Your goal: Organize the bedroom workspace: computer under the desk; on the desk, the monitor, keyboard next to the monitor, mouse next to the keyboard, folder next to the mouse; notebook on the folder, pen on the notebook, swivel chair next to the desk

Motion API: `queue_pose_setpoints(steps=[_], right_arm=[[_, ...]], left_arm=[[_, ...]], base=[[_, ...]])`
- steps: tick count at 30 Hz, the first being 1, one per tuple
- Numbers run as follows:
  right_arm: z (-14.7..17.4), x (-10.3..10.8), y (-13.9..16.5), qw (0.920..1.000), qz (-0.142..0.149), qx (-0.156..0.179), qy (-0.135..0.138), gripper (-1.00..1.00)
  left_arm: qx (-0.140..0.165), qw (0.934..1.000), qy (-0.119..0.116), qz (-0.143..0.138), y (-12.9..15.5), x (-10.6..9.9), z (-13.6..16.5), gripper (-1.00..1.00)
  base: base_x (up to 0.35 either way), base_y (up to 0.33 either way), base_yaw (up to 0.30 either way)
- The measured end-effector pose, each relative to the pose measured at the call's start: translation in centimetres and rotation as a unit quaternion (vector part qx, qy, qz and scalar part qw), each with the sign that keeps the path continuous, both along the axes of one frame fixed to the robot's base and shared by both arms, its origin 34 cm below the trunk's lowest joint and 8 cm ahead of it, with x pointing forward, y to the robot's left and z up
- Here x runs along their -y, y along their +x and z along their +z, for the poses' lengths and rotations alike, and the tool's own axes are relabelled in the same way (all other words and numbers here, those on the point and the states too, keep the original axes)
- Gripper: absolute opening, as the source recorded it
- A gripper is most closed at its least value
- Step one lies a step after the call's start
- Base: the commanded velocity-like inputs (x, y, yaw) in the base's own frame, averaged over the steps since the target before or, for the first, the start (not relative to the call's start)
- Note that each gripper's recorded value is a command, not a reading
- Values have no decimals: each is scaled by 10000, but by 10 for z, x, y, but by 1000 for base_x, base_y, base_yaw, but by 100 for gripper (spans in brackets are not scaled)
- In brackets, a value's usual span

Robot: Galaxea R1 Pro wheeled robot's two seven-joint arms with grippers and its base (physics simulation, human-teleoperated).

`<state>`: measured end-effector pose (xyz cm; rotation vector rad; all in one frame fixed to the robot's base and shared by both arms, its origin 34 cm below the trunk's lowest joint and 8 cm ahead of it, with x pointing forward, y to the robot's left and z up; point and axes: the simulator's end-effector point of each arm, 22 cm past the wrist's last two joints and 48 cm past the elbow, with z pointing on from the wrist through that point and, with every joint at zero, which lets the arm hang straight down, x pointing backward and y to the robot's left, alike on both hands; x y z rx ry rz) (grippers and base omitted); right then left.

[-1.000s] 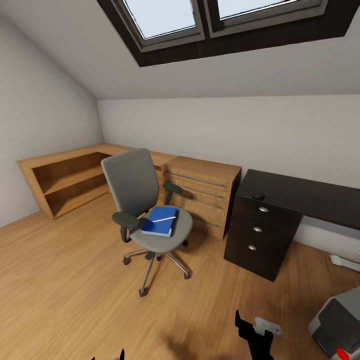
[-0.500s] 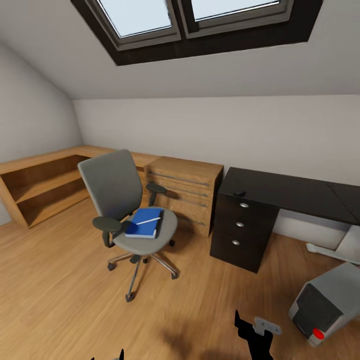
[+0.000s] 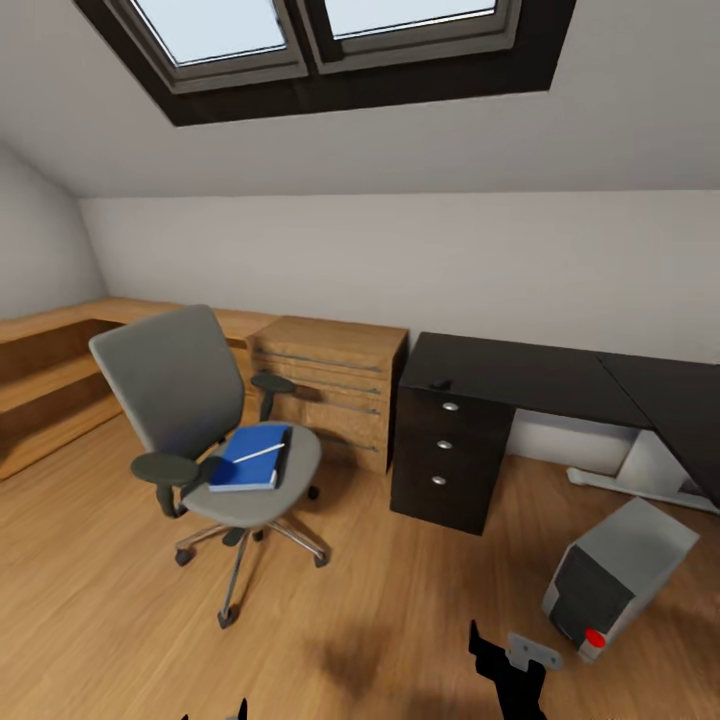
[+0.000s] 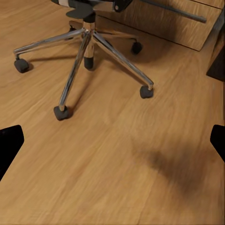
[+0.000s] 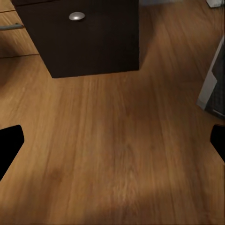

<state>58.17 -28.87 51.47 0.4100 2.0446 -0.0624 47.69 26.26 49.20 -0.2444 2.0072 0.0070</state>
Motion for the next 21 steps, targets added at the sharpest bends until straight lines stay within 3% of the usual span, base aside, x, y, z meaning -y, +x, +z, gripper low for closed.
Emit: queue_pose_setpoints(steps=[9, 21], right_arm=[[-1, -1, -1, 10000, 4, -19, 5, 100], [-2, -1, -1, 10000, 0, -26, 6, 100]], left_arm=[[-20, 10000, 7, -5, -1, -1, -1, 100], [-45, 10000, 4, 0, -2, -1, -3, 100]], base=[[225, 115, -256], [40, 15, -256]])
